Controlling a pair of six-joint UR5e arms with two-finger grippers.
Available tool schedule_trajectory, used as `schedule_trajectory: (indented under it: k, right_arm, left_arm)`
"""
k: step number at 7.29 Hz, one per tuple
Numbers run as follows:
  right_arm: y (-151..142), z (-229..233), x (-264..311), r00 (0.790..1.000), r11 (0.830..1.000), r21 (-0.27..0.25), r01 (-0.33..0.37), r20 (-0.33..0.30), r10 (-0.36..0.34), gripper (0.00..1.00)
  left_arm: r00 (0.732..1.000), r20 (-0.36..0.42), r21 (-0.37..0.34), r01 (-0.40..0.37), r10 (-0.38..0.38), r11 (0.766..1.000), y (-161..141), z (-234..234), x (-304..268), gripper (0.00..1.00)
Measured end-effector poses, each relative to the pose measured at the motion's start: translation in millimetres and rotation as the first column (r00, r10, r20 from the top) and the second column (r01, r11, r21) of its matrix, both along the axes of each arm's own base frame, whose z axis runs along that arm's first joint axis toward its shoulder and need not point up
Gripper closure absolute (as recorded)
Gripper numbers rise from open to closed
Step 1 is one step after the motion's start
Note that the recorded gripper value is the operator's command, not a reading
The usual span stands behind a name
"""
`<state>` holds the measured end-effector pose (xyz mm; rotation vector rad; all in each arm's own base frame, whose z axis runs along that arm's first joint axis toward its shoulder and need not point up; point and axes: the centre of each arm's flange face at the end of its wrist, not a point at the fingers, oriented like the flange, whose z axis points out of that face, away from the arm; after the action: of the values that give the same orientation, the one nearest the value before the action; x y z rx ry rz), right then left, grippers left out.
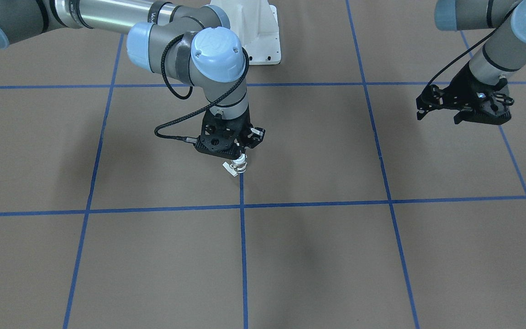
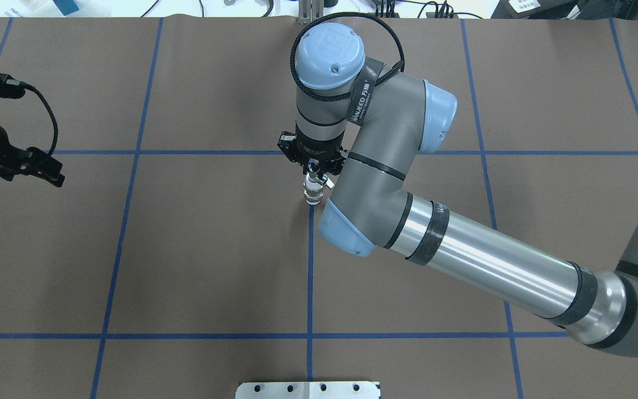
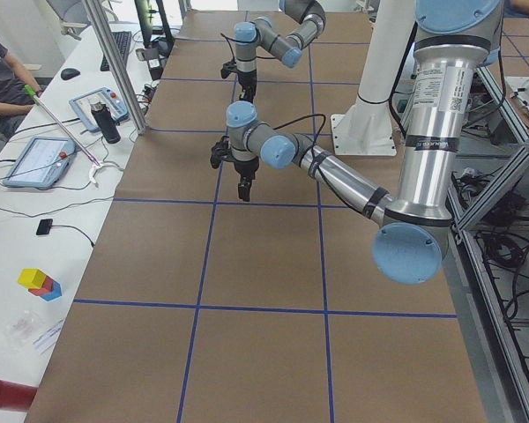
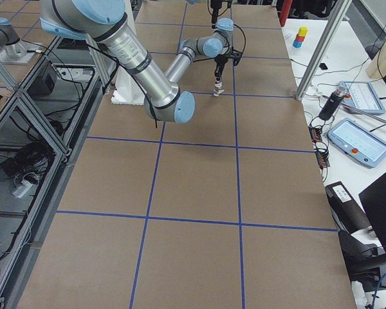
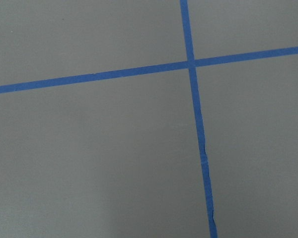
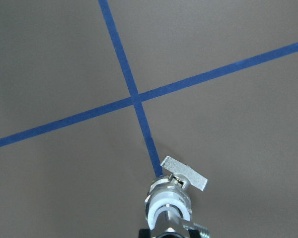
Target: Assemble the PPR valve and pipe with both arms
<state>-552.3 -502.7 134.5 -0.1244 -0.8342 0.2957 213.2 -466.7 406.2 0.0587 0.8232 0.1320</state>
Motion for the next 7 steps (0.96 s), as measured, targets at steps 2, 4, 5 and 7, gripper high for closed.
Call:
schedule_trajectory:
  k: [2,4,5,7]
  right_arm:
    - [-0.2,0.2,-0.9,1.0,1.0,0.0,0.001,0.0,-0.001,1.0]
    - [-0.3,0.1,-1.2,1.0,1.0,0.001,0.001,0.0,-0.001,0.63]
    - [-0.3,0.1,-1.2,1.0,1.0,0.001,0.001,0.0,-0.001,0.46]
    - [-0.1,0.2,-1.4,1.0,1.0,0.0,0.001,0.0,-0.001,0.29]
  left_arm:
    - [1.0,-0.001,0.0,0.001,-0.001,1.0,0.3,-0.9,-0.2,0.01]
    - [1.0,-0.001,-0.001,0.003,-0.003,1.0,0.4,-1.2,-0.3,0.01]
    - [1.0,-0.001,-0.002,0.004,-0.004,1.0,0.4,-1.2,-0.3,0.01]
    - [1.0,-0.002,-0.001,0.004,-0.004,1.0,0.6,-1.7,-0.4,0.01]
